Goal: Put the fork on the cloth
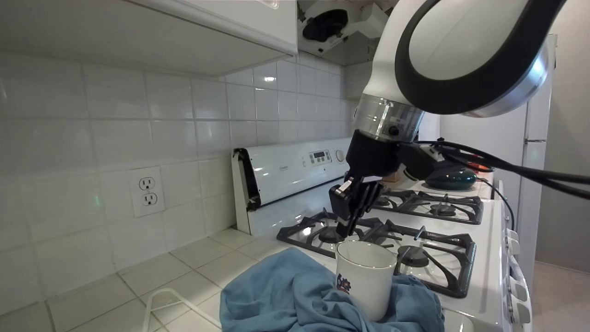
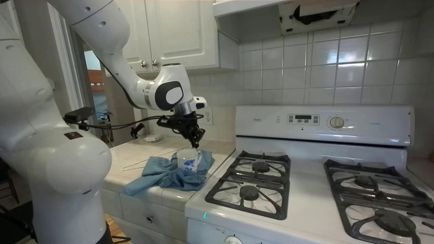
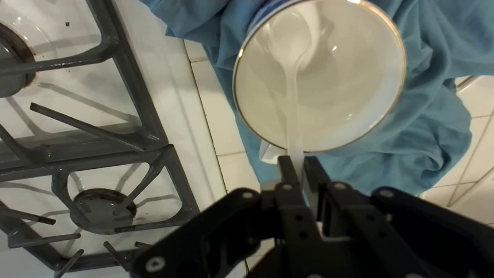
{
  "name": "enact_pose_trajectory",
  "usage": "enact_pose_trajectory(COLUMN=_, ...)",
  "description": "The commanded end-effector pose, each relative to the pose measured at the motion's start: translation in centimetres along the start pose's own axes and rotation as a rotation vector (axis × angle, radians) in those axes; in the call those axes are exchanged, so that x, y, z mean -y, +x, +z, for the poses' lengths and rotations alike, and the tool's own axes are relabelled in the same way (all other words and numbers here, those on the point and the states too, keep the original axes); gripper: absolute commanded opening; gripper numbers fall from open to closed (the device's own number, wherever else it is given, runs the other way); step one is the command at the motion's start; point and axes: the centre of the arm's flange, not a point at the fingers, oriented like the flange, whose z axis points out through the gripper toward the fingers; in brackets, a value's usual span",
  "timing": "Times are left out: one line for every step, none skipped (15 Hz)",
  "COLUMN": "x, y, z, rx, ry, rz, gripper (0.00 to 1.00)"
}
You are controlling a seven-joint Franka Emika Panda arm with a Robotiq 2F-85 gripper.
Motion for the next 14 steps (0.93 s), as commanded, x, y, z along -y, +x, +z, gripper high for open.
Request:
enact_pose_trajectory(x=-0.2, y=0.1, z=0.2, rx=-0.007, ry=-0.003, rz=-0.019, gripper=0.08)
enact_pose_trajectory(x=-0.1, y=0.0, z=0.3, rx=-0.007, ry=-0.002, rz=-0.022, gripper=0.06)
enact_pose_trajectory(x=-0.1, y=0.0, z=0.2, rx=-0.008, ry=-0.003, rz=-0.024, gripper=0.02)
enact_pose_trajectory(x=0.0, y=0.1, z=-0.1, rx=-0.013, ry=-0.003, rz=-0.028, gripper=0.02)
enact_pose_trajectory(x=0.2, y=0.2, z=-0.6, rx=-0.015, ry=-0.008, rz=-0.03, gripper=0.02)
enact_pose_trajectory(x=0.5, y=0.3, z=-1.3, rx=-0.023, ry=-0.01, rz=-0.033, gripper=0.02)
enact_pose_trajectory(x=0.9, y=0.4, z=-2.4, rx=-0.033, ry=-0.017, rz=-0.038, gripper=0.02)
enact_pose_trajectory(x=1.3, y=0.4, z=-3.3, rx=-0.046, ry=-0.018, rz=-0.047, gripper=0.02)
enact_pose_trajectory(x=1.8, y=0.5, z=-4.4, rx=-0.064, ry=-0.026, rz=-0.058, gripper=0.02)
enact_pose_trajectory(x=2.3, y=0.6, z=-5.4, rx=-0.081, ry=-0.026, rz=-0.069, gripper=0.02)
enact_pose_trajectory(x=2.7, y=0.7, z=-6.2, rx=-0.098, ry=-0.029, rz=-0.078, gripper=0.02)
enact_pose_trajectory(x=3.1, y=0.8, z=-7.1, rx=-0.117, ry=-0.033, rz=-0.088, gripper=0.02)
enact_pose_trajectory(x=3.5, y=1.0, z=-7.8, rx=-0.135, ry=-0.038, rz=-0.097, gripper=0.02)
enact_pose_trajectory(x=3.9, y=1.1, z=-8.6, rx=-0.154, ry=-0.044, rz=-0.107, gripper=0.02)
